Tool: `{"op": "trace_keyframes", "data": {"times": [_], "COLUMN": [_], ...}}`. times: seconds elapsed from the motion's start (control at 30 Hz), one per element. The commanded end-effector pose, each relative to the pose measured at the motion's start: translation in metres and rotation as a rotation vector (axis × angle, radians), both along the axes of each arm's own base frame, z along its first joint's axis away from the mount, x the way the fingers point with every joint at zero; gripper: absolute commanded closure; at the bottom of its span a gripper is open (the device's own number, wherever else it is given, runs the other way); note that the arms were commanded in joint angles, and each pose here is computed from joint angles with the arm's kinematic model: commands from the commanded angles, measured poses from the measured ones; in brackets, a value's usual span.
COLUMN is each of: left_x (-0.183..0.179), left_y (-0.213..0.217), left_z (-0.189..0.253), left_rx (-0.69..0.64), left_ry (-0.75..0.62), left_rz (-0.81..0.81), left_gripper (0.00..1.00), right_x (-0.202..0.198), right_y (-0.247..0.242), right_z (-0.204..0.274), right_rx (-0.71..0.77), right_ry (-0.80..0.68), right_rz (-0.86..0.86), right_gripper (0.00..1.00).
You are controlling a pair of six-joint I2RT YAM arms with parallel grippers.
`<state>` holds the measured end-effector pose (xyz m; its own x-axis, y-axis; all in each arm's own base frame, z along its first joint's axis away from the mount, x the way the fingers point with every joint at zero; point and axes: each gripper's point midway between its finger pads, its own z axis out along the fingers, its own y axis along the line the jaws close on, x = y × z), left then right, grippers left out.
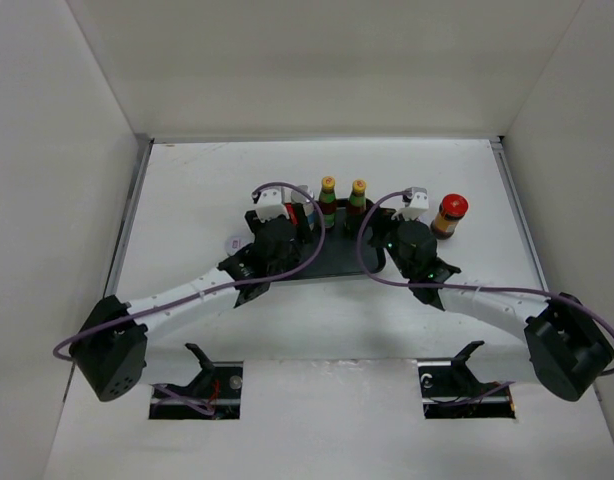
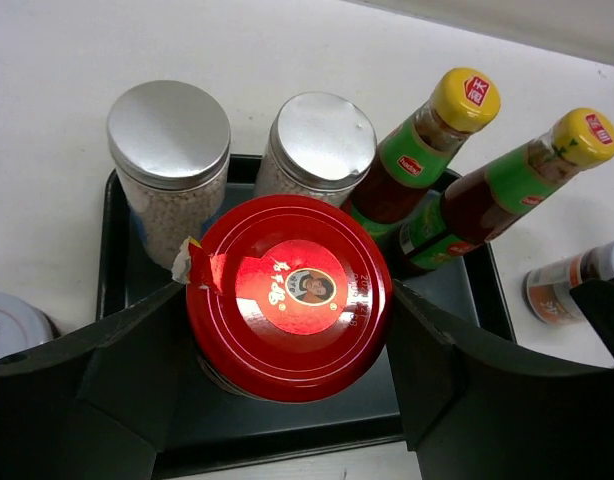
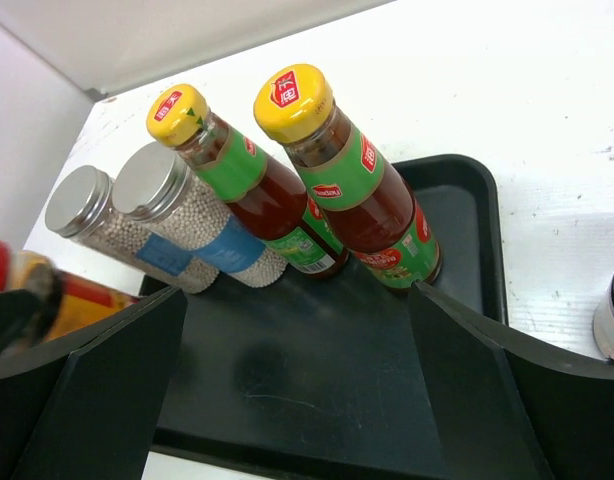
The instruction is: Organize the condiment bottles
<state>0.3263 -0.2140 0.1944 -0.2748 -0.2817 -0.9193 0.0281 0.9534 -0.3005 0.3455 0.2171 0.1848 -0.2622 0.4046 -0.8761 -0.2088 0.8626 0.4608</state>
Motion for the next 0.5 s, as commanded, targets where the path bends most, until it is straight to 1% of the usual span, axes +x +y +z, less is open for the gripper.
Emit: {"op": "trace_keyframes", "data": {"times": [0.0, 0.2, 0.3, 0.4, 0.47], "left_x": [0.019, 0.022, 0.019, 0.016, 0.014], "left_y": [-0.012, -0.005, 0.0, 0.004, 0.006], "left_z": [0.047, 0.012, -0.002, -0.013, -0.02], "left_rx": [-0.19, -0.151, -0.157, -0.162, -0.155], "left_ry": [-0.157, -0.11, -0.104, -0.113, -0.108], "left_rz": [0.009, 0.026, 0.033, 0.027, 0.025], "left_gripper": [0.67, 0.66, 0.64, 0.59, 0.5], "right_x": [0.003, 0.004, 0.005, 0.006, 0.006], "right_y": [-0.004, -0.005, -0.005, -0.004, -0.003], "right_z": [0.022, 0.02, 0.018, 0.016, 0.016], "right_rx": [0.046, 0.04, 0.039, 0.034, 0.031], "right_ry": [-0.059, -0.055, -0.053, -0.048, -0.051], "right_rz": [-0.022, -0.029, -0.033, -0.031, -0.027], "right_gripper": [0.0, 0.0, 0.0, 0.0, 0.0]}}
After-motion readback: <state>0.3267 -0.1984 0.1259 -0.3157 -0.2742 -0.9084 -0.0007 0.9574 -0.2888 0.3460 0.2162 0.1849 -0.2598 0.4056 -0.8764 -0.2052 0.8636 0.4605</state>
